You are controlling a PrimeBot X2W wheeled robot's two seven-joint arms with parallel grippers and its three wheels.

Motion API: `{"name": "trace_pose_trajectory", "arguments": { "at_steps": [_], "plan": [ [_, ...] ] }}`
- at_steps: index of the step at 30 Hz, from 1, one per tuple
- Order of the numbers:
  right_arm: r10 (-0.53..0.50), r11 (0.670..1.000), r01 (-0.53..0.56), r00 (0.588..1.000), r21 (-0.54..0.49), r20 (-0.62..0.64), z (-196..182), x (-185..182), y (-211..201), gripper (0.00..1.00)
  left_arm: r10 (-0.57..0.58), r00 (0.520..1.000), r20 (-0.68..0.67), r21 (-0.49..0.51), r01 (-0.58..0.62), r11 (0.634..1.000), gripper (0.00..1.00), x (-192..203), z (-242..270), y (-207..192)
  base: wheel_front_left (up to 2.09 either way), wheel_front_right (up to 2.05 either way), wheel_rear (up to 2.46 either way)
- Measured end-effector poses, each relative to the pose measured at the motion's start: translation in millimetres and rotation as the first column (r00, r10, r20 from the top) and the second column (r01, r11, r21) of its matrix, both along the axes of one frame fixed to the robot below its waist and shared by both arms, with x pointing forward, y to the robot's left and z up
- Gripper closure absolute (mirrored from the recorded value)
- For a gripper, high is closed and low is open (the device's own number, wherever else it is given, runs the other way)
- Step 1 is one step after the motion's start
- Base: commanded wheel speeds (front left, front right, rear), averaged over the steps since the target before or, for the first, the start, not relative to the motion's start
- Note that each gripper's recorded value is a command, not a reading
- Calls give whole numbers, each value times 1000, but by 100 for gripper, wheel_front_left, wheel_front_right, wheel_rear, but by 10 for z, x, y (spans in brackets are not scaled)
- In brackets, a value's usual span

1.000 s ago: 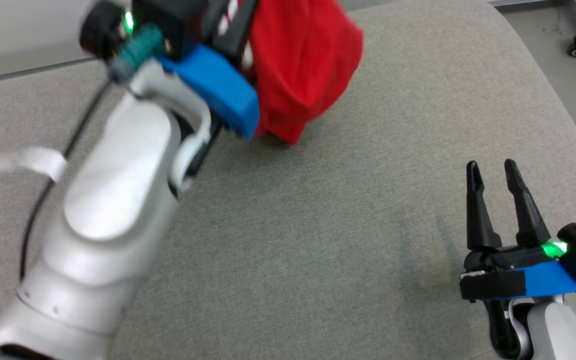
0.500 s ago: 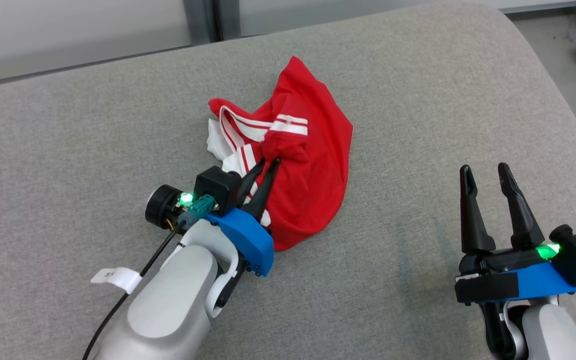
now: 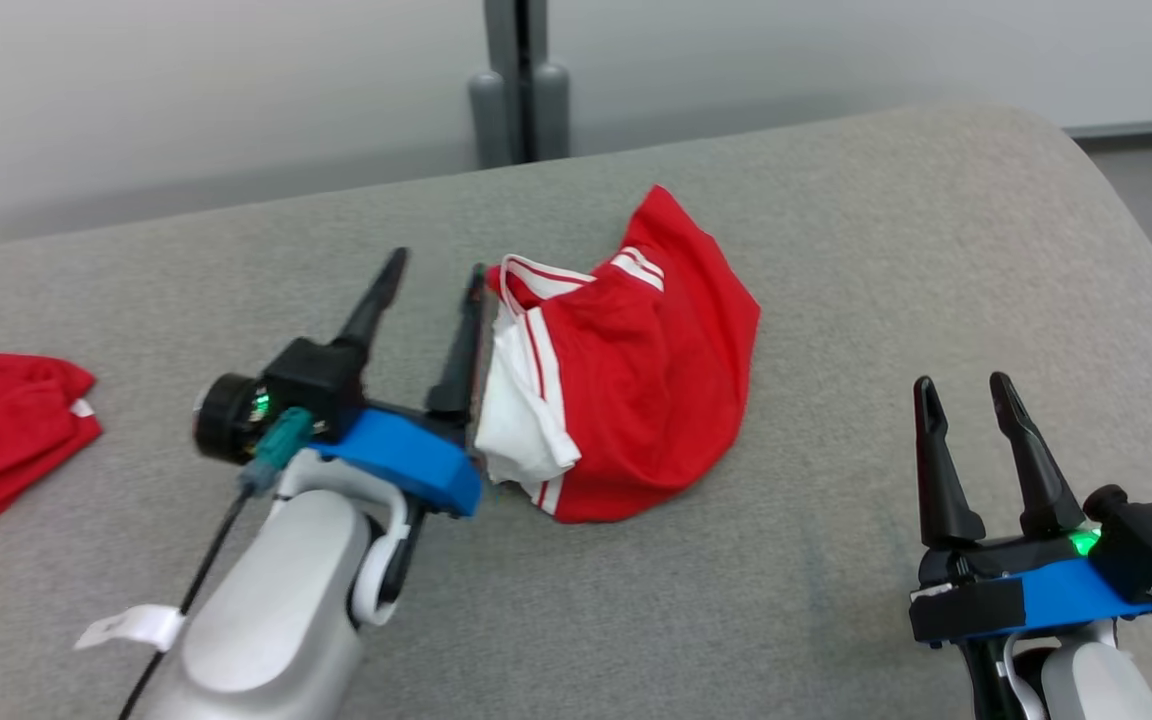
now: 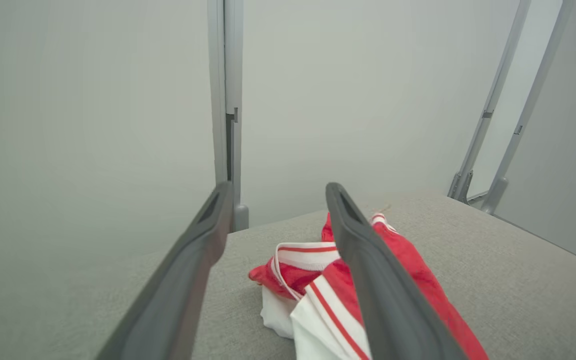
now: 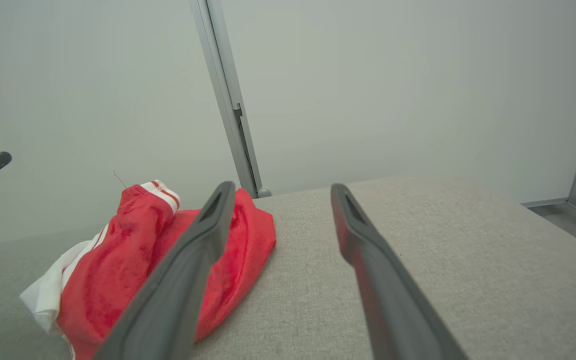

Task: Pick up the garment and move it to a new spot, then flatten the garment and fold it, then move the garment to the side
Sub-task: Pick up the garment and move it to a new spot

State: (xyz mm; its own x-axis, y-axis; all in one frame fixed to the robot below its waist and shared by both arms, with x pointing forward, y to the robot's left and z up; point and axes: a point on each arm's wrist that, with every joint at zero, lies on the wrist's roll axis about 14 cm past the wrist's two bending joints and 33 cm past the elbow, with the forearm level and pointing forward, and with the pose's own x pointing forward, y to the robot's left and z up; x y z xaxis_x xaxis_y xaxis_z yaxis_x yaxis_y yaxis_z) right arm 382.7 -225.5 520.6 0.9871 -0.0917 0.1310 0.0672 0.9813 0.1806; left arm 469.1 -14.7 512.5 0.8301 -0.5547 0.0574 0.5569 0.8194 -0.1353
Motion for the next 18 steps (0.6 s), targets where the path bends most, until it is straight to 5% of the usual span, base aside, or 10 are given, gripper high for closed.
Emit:
{"name": "trace_pose_trajectory", "arguments": {
  "at_steps": [18],
  "plan": [
    [140, 990, -140, 990, -7, 14, 33, 77, 479, 0, 420, 900, 117, 3, -423, 906, 0, -482, 303, 1603, 0, 0, 0]
  ]
}}
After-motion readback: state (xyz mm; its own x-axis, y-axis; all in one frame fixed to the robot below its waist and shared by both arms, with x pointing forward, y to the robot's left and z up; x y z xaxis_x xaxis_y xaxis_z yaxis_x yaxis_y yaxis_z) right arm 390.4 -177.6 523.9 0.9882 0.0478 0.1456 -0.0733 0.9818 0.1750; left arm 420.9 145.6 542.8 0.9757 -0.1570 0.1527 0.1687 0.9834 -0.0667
